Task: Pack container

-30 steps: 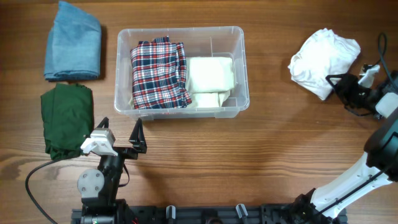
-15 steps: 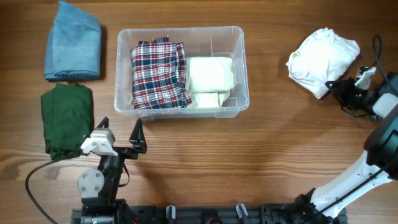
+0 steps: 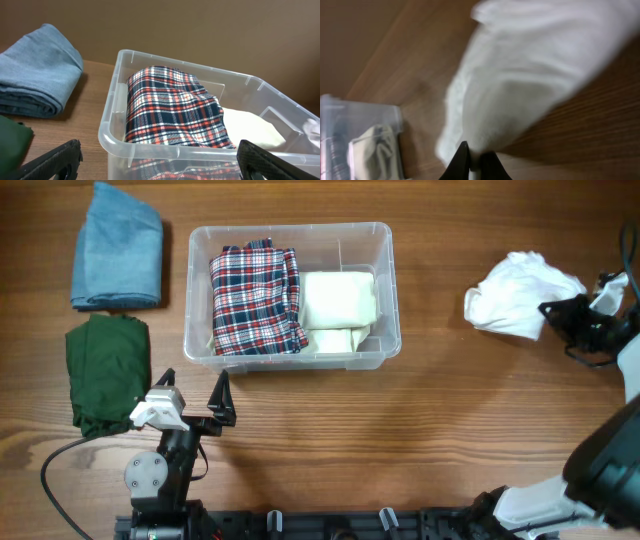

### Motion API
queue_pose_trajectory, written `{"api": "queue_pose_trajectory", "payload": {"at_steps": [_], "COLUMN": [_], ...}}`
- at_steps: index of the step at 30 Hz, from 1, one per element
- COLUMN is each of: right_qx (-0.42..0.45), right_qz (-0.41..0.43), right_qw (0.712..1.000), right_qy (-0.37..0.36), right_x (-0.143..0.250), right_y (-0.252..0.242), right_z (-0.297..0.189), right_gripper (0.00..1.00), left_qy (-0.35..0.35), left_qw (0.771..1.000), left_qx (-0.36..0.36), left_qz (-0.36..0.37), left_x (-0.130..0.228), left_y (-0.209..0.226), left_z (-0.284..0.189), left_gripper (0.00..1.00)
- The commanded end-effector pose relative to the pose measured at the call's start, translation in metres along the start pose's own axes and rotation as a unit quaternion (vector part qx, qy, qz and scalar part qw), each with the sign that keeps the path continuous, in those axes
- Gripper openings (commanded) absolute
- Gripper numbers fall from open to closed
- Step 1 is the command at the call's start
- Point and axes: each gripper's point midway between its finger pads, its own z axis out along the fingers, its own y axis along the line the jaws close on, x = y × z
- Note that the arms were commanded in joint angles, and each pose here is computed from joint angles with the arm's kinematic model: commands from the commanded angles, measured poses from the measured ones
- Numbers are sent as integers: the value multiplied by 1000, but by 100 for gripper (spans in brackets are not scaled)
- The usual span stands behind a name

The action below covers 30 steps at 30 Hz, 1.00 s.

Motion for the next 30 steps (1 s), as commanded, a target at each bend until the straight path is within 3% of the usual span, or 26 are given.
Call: {"api": "queue_pose_trajectory", "payload": {"at_steps": [1, 10, 17, 22, 30], "right_qx": [16, 16, -5, -58, -222], "right_qz": [-49, -136, -197, -255, -358], "right_qw": [998, 990, 980, 965, 906], "right_qy": [-29, 33, 30, 20, -41], "right_x": [-11, -4, -17, -10, 27], "right_y": [25, 91, 163, 240, 403], "right_z": [-27, -64, -103, -115, -115], "right_gripper": [4, 4, 4, 4, 4], "left_qy": [0, 0, 0, 0, 0], "left_qw": [1000, 1000, 1000, 1000, 1000], "left_qx": [-8, -8, -8, -8, -8], "left_qz": [-3, -3, -3, -3, -3], "left_x": [2, 2, 2, 2, 2], "left_y": [3, 3, 3, 3, 3], "left_z": [0, 0, 0, 0, 0], "left_gripper": [100, 100, 100, 100, 100]}}
